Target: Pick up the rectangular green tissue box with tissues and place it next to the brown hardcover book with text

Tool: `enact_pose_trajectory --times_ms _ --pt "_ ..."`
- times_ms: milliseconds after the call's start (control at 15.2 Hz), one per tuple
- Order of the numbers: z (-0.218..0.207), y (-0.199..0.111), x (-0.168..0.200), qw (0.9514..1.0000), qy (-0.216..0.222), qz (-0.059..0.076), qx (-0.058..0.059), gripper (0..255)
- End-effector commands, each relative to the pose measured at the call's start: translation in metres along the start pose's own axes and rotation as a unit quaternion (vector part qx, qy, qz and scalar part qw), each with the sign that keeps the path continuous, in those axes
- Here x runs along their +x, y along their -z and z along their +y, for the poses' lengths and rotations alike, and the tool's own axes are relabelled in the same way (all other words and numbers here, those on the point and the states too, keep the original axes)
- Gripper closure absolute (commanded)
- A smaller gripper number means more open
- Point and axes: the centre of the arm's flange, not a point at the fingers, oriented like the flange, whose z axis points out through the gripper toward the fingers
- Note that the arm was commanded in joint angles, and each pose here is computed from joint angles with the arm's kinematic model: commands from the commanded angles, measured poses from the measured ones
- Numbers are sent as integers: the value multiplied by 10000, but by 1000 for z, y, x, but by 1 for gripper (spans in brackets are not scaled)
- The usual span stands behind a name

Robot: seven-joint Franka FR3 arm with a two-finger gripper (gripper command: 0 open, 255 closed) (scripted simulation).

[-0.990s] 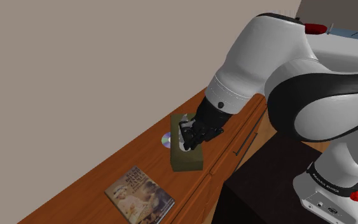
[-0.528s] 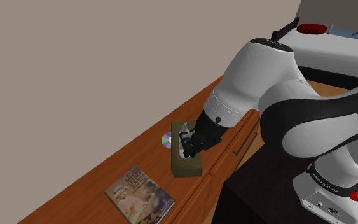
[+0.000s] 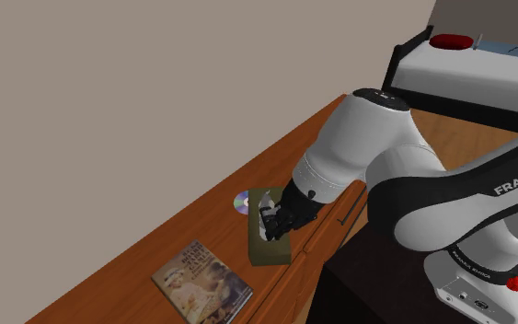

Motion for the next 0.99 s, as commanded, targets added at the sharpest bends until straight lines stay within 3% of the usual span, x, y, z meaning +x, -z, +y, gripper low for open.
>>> enact_pose_trajectory --times_ms 0,660,726,924 --pt "4 -10 -1 10000 0 1 4 255" --pt "8 -21 -3 10000 0 1 4 255" --pt "8 -21 -3 10000 0 1 4 0" --pt "8 -21 -3 10000 0 1 4 0"
